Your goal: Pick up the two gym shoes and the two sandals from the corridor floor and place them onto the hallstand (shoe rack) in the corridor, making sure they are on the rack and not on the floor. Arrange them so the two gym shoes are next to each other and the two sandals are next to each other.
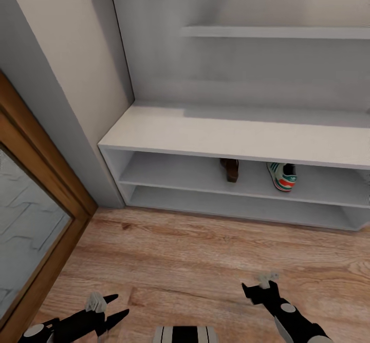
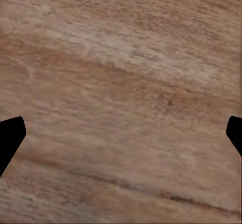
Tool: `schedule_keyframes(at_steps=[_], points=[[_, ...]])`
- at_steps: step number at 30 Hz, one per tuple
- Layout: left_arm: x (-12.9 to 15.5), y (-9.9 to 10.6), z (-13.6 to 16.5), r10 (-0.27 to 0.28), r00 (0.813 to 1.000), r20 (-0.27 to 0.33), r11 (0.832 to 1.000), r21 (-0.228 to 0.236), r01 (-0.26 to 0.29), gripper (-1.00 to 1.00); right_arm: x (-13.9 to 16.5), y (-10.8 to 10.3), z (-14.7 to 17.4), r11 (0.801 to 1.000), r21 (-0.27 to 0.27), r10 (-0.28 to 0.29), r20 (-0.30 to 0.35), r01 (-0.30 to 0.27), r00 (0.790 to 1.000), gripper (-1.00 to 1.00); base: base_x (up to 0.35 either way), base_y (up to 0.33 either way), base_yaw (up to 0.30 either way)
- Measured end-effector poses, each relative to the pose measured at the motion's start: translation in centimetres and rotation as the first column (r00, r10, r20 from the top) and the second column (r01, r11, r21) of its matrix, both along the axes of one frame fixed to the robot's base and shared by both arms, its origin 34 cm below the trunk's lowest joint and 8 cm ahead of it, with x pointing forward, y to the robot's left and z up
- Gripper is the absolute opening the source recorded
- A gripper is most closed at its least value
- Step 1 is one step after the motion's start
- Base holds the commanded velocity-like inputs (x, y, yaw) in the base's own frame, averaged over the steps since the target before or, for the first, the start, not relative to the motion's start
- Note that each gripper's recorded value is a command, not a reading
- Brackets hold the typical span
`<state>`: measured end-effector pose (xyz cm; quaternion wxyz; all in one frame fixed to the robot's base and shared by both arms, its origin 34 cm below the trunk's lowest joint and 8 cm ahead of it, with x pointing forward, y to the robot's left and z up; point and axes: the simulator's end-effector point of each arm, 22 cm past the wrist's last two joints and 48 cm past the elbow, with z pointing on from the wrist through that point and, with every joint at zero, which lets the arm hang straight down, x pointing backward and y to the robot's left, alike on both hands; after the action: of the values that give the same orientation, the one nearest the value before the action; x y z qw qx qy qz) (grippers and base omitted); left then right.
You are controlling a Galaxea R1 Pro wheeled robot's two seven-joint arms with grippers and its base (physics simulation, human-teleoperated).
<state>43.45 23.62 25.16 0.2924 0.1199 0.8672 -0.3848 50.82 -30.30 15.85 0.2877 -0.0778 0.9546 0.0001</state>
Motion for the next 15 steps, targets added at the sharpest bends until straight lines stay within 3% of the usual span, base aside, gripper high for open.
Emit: schedule_keyframes(at_steps=[4, 8, 12, 13, 15], points=[[0.6, 0.4, 0.4, 0.013, 1.000, 0.018, 1.000, 0.015, -0.014, 1.00, -1.9, -1.4, 0.1, 1.000, 0.006, 0.020, 0.005, -0.020, 1.000, 1.00, 0.000, 0.000, 0.000], [1.2, 0.6, 0.9, 0.026, 0.999, 0.036, 0.999, 0.025, -0.026, 1.00, -1.0, -1.4, 1.6, 0.999, 0.009, 0.040, 0.100, -0.041, 0.994, 1.00, 0.000, 0.000, 0.000], [1.7, 0.8, 1.4, 0.033, 0.998, 0.052, 0.999, 0.028, -0.034, 1.00, -0.9, -1.3, 2.3, 0.999, 0.010, 0.045, 0.125, -0.047, 0.991, 1.00, 0.000, 0.000, 0.000], [2.2, 1.6, 1.0, 0.065, 0.996, 0.057, 0.995, 0.066, -0.069, 1.00, -2.1, -1.3, 1.8, 0.999, 0.014, 0.042, 0.103, -0.044, 0.994, 1.00, 0.000, 0.000, 0.000], [2.7, 2.2, 0.9, 0.087, 0.994, 0.066, 0.992, 0.091, -0.092, 1.00, -2.1, -1.3, 2.0, 0.999, 0.015, 0.040, 0.104, -0.042, 0.994, 1.00, 0.000, 0.000, 0.000]])
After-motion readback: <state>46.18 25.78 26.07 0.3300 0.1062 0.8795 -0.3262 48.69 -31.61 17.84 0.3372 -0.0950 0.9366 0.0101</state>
